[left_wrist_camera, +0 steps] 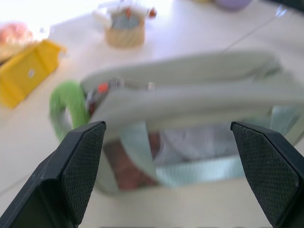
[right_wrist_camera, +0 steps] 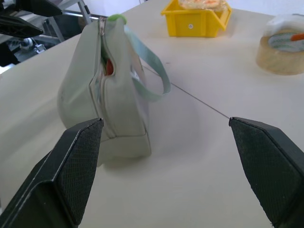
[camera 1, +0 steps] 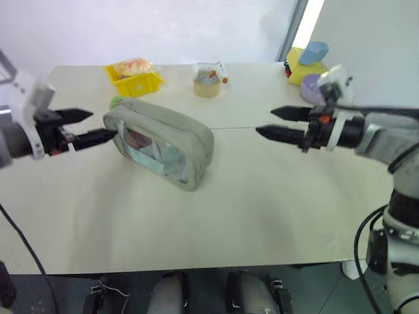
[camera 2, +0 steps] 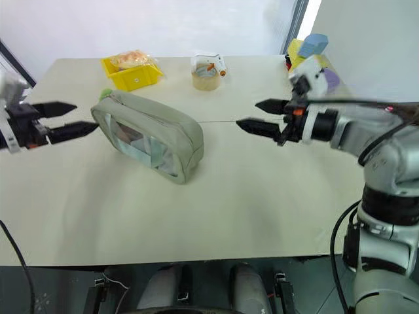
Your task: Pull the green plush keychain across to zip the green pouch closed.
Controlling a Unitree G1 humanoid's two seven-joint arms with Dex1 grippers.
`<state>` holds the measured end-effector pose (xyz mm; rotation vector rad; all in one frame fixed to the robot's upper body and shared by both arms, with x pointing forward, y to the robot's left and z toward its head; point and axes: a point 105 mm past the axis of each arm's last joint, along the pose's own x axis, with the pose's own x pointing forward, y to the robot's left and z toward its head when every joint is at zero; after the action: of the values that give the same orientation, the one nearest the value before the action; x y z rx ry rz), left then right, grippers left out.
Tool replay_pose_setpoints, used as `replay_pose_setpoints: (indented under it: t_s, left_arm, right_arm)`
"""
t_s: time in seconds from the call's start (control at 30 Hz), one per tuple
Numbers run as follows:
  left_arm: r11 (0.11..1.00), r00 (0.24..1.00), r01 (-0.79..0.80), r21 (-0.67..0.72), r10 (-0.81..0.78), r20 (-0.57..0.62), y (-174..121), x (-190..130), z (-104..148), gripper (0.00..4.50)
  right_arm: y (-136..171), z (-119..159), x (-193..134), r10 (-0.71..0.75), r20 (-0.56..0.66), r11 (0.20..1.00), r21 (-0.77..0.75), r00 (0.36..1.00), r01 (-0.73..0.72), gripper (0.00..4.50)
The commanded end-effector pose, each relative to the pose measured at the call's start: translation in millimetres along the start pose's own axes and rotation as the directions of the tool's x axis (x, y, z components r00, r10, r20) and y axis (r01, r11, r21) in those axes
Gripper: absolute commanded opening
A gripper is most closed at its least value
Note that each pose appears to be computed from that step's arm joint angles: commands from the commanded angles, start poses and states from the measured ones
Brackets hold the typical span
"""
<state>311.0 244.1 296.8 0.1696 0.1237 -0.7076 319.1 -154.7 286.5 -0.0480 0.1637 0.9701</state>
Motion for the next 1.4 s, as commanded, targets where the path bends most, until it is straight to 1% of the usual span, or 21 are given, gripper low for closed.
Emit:
replay_pose_setpoints:
  t_s: [0.03,0.1,0.17,0.23,0.43,0.53,0.6,0.67,0.73,0.8,0.9,0.97,1.0,1.1,1.2,1.27,1.37,1.4]
  left_arm:
    - [0.995,0.996,0.073,0.061,-0.075,0.046,-5.1,3.6,22.3,4.49]
    - [0.992,0.996,0.083,0.091,-0.085,0.019,-4.4,6.8,19.2,4.49]
    - [0.992,0.995,0.098,0.081,-0.100,0.023,-4.5,8.1,16.7,4.49]
    - [0.993,0.995,0.093,0.071,-0.094,0.018,-1.7,6.9,14.6,4.49]
    - [0.992,0.996,0.086,0.096,-0.085,-0.009,4.1,0.4,11.3,4.49]
    - [0.995,0.999,0.039,0.095,-0.038,-0.008,11.7,-6.0,5.5,4.49]
    - [0.995,1.000,0.016,0.103,-0.013,-0.024,16.4,-12.7,2.0,4.49]
    - [0.992,0.999,-0.022,0.122,0.027,-0.043,22.5,-23.1,2.0,4.49]
    - [0.989,0.997,-0.046,0.139,0.053,-0.051,25.6,-31.3,4.1,4.49]
    - [0.986,0.995,-0.048,0.159,0.061,-0.079,25.4,-37.7,0.1,4.49]
    - [0.986,0.991,-0.010,0.169,0.033,-0.130,16.3,-51.7,-1.4,4.49]
    - [0.985,0.990,0.012,0.175,0.014,-0.143,8.3,-56.2,-0.8,4.49]
    - [0.983,0.990,0.015,0.182,0.012,-0.143,5.4,-56.3,-1.3,4.49]
    - [0.982,0.992,0.008,0.189,0.016,-0.125,-0.6,-52.5,-2.2,4.49]
    - [0.984,0.993,-0.003,0.177,0.023,-0.112,-4.8,-51.2,-7.1,4.49]
    - [0.985,0.993,-0.009,0.171,0.029,-0.111,-6.5,-51.5,-11.1,4.49]
    - [0.986,0.994,-0.012,0.168,0.030,-0.107,-7.9,-50.3,-13.9,4.49]
    - [0.986,0.994,-0.017,0.164,0.033,-0.101,-6.3,-48.8,-14.0,4.50]
  right_arm:
    - [8.2,16.7,3.5,0.059,0.007,0.996,-0.071,0.998,-0.059,4.41]
    - [9.8,19.2,5.9,0.065,0.001,0.994,-0.092,0.998,-0.064,4.41]
    - [12.8,16.1,5.2,0.078,-0.009,0.991,-0.106,0.997,-0.079,4.41]
    - [10.3,15.2,4.7,0.060,-0.011,0.993,-0.103,0.998,-0.060,4.41]
    - [14.8,24.0,10.3,0.097,-0.006,0.989,-0.114,0.995,-0.097,4.41]
    - [23.8,23.5,25.3,0.127,-0.007,0.981,-0.145,0.992,-0.127,4.41]
    - [25.9,31.1,38.8,0.120,0.003,0.977,-0.176,0.993,-0.118,4.41]
    - [37.3,42.2,60.4,0.150,0.015,0.970,-0.197,0.989,-0.144,4.41]
    - [53.4,45.0,81.4,0.187,0.003,0.954,-0.238,0.982,-0.181,4.41]
    - [73.1,40.7,97.7,0.262,-0.004,0.940,-0.224,0.965,-0.257,4.41]
    - [102.7,25.6,112.5,0.390,-0.063,0.897,-0.198,0.919,-0.395,4.41]
    - [114.1,16.8,121.0,0.421,-0.093,0.878,-0.206,0.902,-0.431,4.41]
    - [115.9,9.6,128.0,0.408,-0.116,0.878,-0.224,0.906,-0.424,4.41]
    - [112.9,-17.3,143.3,0.352,-0.197,0.867,-0.299,0.915,-0.398,4.41]
    - [81.8,-45.3,157.3,0.177,-0.264,0.848,-0.449,0.948,-0.283,4.41]
    - [74.6,-48.4,158.0,0.154,-0.266,0.837,-0.476,0.952,-0.268,4.41]
    - [77.9,-41.4,156.5,0.182,-0.240,0.822,-0.494,0.953,-0.282,4.41]
    - [81.7,-35.9,155.3,0.202,-0.219,0.822,-0.492,0.954,-0.287,4.18]
